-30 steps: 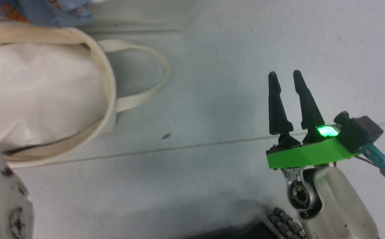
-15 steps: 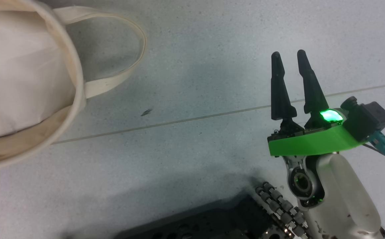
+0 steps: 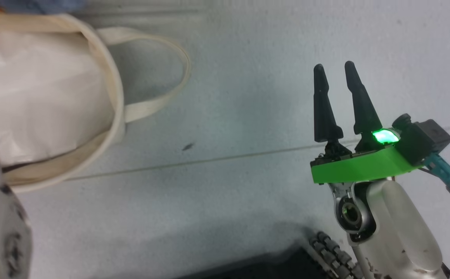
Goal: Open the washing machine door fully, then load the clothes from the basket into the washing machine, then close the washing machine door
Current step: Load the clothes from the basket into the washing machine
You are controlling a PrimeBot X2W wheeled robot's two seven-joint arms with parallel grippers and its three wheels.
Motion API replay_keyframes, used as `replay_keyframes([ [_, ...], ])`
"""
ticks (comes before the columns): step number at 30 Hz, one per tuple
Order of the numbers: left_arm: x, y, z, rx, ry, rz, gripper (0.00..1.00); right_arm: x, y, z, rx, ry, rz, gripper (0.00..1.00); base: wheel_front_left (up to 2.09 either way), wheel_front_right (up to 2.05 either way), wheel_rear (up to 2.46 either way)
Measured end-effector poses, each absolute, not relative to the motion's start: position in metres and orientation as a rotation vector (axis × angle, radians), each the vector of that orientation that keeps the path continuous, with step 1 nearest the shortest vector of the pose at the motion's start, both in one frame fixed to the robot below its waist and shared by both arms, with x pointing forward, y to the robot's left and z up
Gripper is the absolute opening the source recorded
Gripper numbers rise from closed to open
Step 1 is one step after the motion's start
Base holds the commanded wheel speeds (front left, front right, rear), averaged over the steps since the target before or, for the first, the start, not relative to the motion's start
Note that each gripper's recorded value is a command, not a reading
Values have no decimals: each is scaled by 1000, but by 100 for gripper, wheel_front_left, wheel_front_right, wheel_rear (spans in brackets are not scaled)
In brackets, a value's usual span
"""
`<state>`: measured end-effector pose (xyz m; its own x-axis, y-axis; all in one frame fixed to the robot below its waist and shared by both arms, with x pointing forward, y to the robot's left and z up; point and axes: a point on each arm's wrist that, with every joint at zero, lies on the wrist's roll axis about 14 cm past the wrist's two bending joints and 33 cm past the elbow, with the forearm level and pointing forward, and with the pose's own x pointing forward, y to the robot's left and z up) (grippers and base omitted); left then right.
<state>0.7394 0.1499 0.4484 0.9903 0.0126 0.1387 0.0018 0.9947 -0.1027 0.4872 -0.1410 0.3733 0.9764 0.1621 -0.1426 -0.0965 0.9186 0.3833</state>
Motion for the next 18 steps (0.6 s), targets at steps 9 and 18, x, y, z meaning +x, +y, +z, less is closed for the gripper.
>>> replay_keyframes([
  [9, 671, 137, 459, -103, -76, -55, 100, 478, -128, 421, 376, 92, 182, 100, 0, 0, 0],
  [18, 582, 142, 468, -100, -21, -58, 100, 447, -112, 459, 384, 41, 225, 100, 0, 0, 0],
])
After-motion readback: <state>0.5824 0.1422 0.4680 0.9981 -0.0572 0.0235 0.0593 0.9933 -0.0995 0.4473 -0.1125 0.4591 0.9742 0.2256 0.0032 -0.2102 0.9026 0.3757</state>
